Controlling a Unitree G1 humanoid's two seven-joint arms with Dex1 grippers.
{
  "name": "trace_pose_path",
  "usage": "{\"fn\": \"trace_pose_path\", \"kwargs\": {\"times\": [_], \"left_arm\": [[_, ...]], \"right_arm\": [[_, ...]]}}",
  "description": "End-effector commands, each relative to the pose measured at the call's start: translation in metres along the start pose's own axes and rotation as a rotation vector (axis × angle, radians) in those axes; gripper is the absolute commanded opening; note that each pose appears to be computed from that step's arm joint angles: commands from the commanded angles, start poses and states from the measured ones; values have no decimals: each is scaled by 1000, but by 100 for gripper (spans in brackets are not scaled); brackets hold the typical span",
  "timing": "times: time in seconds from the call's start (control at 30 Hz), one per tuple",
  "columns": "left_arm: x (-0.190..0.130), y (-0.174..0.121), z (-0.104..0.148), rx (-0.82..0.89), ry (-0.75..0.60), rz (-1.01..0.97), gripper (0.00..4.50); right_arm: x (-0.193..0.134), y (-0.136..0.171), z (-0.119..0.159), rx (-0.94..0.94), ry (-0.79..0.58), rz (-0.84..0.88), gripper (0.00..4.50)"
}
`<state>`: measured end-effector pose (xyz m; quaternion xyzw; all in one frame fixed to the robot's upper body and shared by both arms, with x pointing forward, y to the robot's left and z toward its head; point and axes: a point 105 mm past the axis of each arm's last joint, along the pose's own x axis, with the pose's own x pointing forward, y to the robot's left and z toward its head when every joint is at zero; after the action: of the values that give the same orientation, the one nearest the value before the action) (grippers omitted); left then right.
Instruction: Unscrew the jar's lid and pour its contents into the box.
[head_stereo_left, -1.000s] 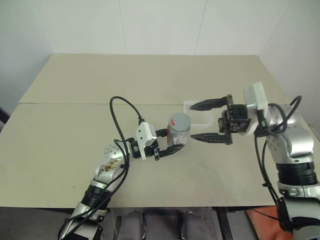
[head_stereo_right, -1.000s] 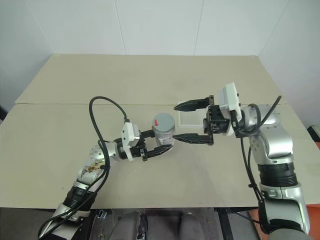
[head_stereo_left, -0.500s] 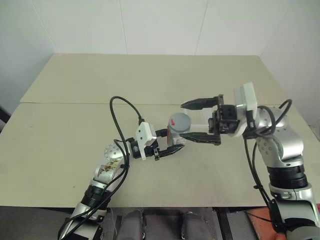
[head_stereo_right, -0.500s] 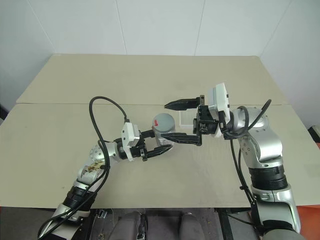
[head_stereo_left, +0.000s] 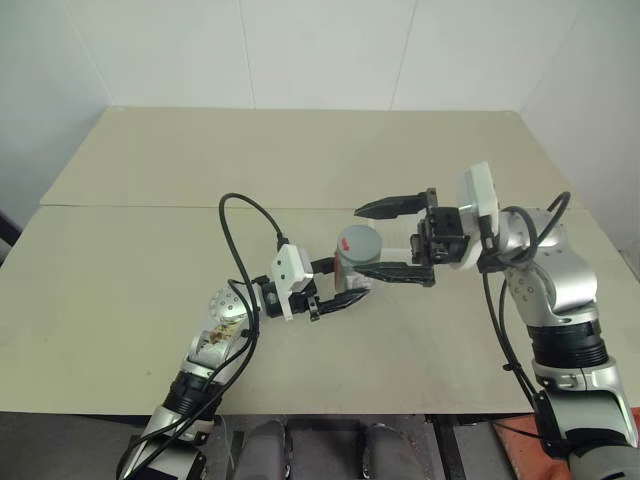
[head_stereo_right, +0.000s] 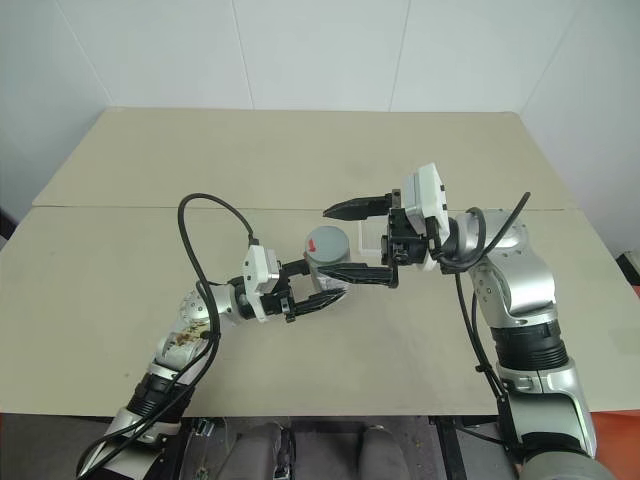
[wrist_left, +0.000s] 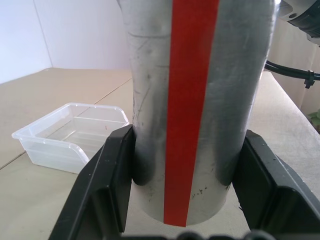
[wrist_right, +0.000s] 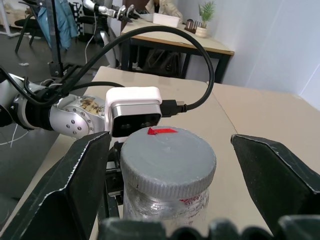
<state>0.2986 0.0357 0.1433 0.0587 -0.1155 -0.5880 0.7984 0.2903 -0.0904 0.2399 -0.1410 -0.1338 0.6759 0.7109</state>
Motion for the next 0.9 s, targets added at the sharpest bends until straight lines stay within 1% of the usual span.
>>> {"fn": "trace_pose_path", "kwargs": {"times": [0.03,0.27,0.37,0.4,0.73,0.87,0.9], "left_arm": [[3,-3,10,37,-32,-10,249],[2,-2,10,39,-32,-10,249],[2,-2,9,40,-29,-10,249],[2,-2,10,39,-29,-10,249],[1,-3,8,39,-23,-13,249],[2,-3,8,41,-19,-18,249],[2,-3,7,41,-18,-19,249]], "right_arm": [[1,-1,8,-24,3,19,446],[0,-2,5,-12,17,28,446],[1,-2,6,-16,14,29,391],[1,-2,6,-17,14,28,363],[1,-4,4,-22,22,28,363],[0,-4,5,-25,18,29,283],[0,-4,5,-29,17,31,282]]}}
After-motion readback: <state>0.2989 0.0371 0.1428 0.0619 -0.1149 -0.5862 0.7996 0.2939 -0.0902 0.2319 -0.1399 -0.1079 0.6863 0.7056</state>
